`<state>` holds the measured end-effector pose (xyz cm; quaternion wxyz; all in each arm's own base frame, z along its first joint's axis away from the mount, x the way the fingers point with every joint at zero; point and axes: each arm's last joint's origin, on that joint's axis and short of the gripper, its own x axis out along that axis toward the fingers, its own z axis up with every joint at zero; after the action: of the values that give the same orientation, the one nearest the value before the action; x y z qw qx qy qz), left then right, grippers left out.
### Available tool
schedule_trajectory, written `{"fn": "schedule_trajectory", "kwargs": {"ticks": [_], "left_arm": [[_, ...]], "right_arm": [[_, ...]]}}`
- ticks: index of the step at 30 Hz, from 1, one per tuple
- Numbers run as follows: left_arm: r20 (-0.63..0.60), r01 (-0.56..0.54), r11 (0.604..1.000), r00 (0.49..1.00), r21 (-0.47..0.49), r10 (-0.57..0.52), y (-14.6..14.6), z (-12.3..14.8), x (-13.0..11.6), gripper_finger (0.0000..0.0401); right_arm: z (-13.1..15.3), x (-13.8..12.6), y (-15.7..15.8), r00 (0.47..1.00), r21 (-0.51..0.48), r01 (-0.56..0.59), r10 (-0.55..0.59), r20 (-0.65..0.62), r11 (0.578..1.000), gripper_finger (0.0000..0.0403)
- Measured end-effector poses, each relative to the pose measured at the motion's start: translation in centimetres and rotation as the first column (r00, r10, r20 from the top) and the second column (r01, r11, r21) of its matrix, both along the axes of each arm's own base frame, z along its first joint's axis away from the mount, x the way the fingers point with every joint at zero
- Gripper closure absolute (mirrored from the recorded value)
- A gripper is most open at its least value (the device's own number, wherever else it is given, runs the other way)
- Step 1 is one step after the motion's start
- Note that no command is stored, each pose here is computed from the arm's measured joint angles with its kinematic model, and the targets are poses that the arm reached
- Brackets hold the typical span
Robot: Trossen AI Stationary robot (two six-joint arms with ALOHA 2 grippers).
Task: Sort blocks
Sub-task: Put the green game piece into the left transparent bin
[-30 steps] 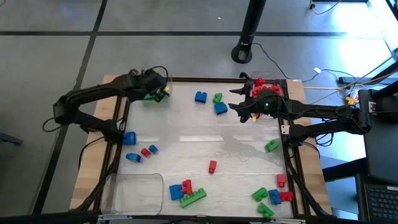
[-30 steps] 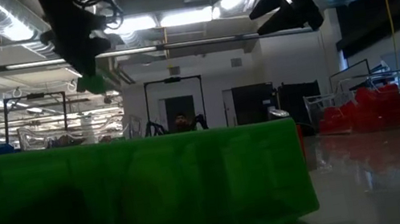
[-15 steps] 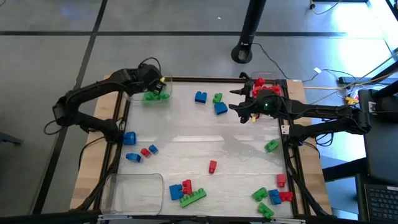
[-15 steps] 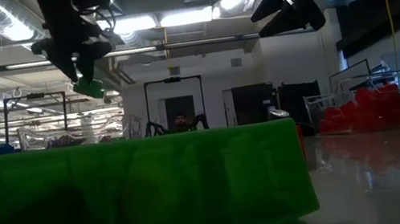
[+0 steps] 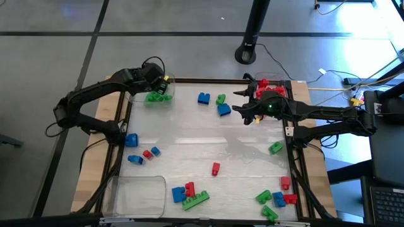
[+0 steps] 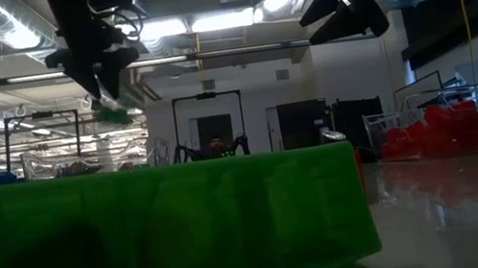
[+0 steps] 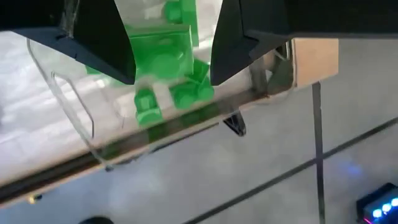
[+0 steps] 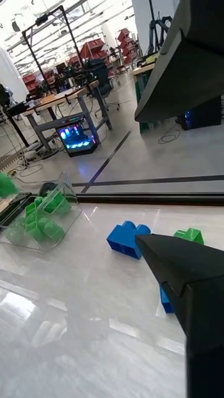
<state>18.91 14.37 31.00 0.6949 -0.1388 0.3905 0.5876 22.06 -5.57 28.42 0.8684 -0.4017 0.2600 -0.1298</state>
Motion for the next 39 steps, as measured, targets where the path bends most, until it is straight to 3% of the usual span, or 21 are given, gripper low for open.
{"fn": "schedule_trajectory", "kwargs": {"ticks": [5, 8, 12, 15, 19, 25, 28, 39], "left_arm": [[-0.071, -0.034, 0.995, 0.997, 0.099, 0.042, 0.1, 0.1, 0.1, 0.0203], [-0.069, -0.038, 0.995, 0.997, 0.092, 0.044, 0.1, -0.2, 0.5, 0.0203], [-0.021, 0.116, 0.993, 0.993, -0.029, -0.117, -0.6, -0.7, 1.7, 0.0203], [0.032, 0.265, 0.964, 0.964, -0.027, -0.264, -2.4, -0.5, 3.5, 0.0203], [0.137, 0.493, 0.87, 0.861, 0.016, -0.49, -6.0, 0.2, 6.1, 0.0203], [0.232, 0.763, 0.643, 0.617, 0.056, -0.752, -13.7, -0.2, 9.6, 0.0203], [0.211, 0.835, 0.549, 0.531, 0.031, -0.821, -17.2, -1.4, 10.6, 0.0203], [0.255, 0.916, 0.4, 0.393, -0.024, -0.884, -26.7, -6.7, 13.2, 0.0203]], "right_arm": [[0.0, 0.0, 0.0, 1.0, 0.0, 0.0, 0.0, 0.0, 1.0, 0.0094], [0.0, 0.0, 0.0, 1.0, 0.0, 0.0, 0.0, 0.0, 1.0, 0.0094], [0.0, 0.0, 0.0, 1.0, 0.0, 0.0, 0.0, 0.0, 1.0, 0.0094], [0.0, 0.0, 0.0, 1.0, 0.0, 0.0, 0.0, 0.0, 1.0, 0.0094], [0.0, 0.0, 0.0, 1.0, 0.0, 0.0, 0.0, 0.0, 1.0, 0.0094], [0.0, 0.0, 0.0, 1.0, 0.0, 0.0, 0.0, -0.001, 1.0, 0.0094], [-0.1, 0.0, 0.0, 1.0, 0.012, -0.006, 0.006, -0.003, 1.0, 0.0094], [-0.2, 0.0, 0.1, 1.0, 0.031, -0.016, 0.016, -0.006, 0.999, 0.0094]]}}
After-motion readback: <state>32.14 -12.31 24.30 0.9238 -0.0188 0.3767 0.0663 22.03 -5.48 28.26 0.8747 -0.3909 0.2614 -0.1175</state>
